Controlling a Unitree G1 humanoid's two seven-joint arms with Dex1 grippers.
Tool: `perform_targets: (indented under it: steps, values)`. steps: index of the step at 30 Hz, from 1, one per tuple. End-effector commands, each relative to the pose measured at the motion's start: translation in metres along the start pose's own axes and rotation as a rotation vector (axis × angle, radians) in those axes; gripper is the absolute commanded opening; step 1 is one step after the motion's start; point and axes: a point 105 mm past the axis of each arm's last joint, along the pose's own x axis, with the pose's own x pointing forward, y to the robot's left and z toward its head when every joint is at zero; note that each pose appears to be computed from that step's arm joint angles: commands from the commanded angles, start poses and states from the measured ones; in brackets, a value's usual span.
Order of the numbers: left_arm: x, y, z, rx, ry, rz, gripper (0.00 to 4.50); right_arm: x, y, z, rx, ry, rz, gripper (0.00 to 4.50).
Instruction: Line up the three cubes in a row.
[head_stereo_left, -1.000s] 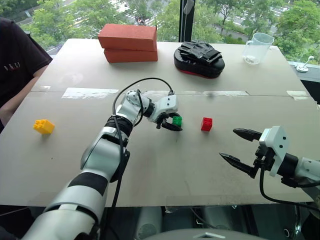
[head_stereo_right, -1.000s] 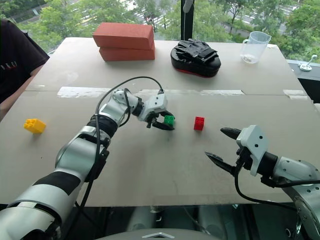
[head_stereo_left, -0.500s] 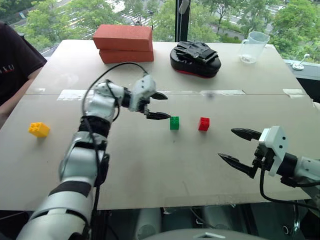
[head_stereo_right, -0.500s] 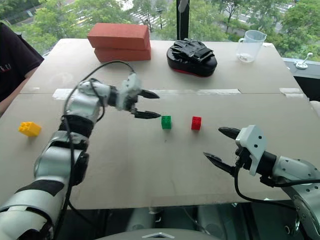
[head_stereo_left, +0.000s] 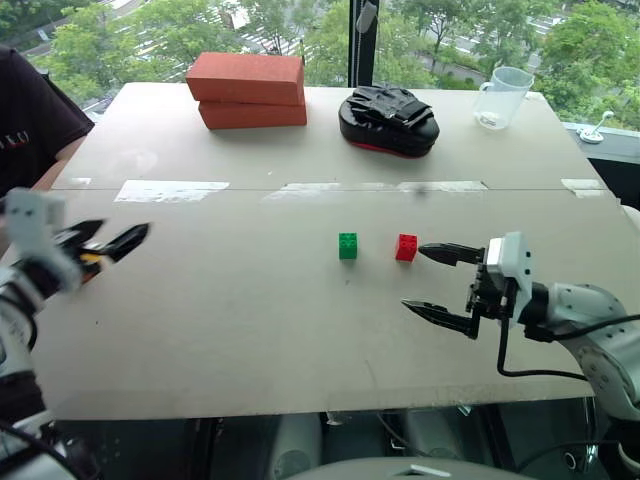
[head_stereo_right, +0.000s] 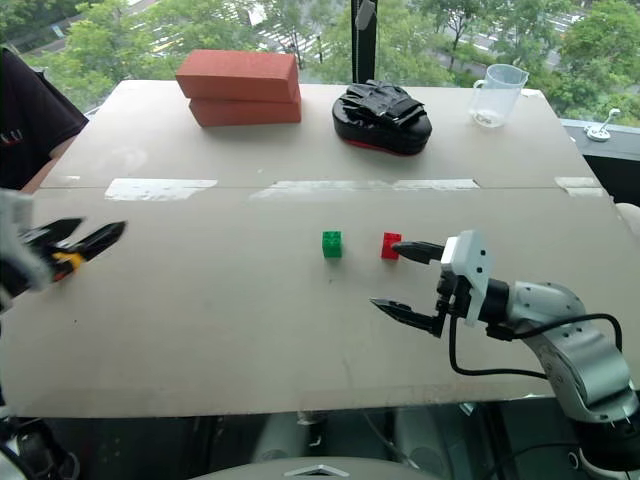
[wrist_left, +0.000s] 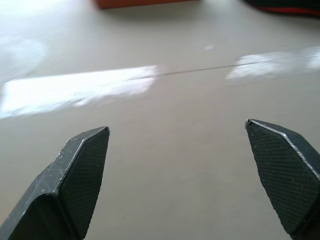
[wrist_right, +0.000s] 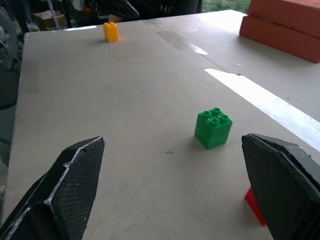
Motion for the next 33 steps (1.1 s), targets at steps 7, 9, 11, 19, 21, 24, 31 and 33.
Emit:
perform_targets:
  steps: [7,9,11,19,21,24,31,33]
  values:
    - [-0.020,0.037,0.004,-0.003,0.037,0.186,4.46,0.011,0.001,0.015,-0.050,-0.053,0.095,4.50]
    - [-0.013,0.037,0.003,0.007,0.053,0.152,4.46,0.012,0.002,0.016,-0.054,-0.053,0.101,4.50]
    - [-0.006,0.037,0.002,0.015,0.072,0.116,4.46,0.012,0.003,0.016,-0.061,-0.053,0.108,4.50]
    - [0.023,0.044,-0.013,0.054,0.163,0.040,4.46,0.008,0.009,0.022,-0.084,-0.060,0.112,4.50]
    - [0.028,0.046,-0.017,0.071,0.174,0.041,4.07,0.007,0.010,0.023,-0.087,-0.058,0.106,4.50]
    - [0.034,0.045,-0.025,0.098,0.186,0.020,3.10,0.004,0.011,0.023,-0.091,-0.050,0.094,4.50]
    - [0.041,0.019,-0.006,0.074,0.048,-0.173,1.29,-0.006,0.013,0.021,-0.091,-0.021,0.040,4.50]
    - [0.046,-0.020,0.010,0.093,-0.001,-0.393,1.29,-0.009,0.013,0.021,-0.088,-0.015,0.022,4.50]
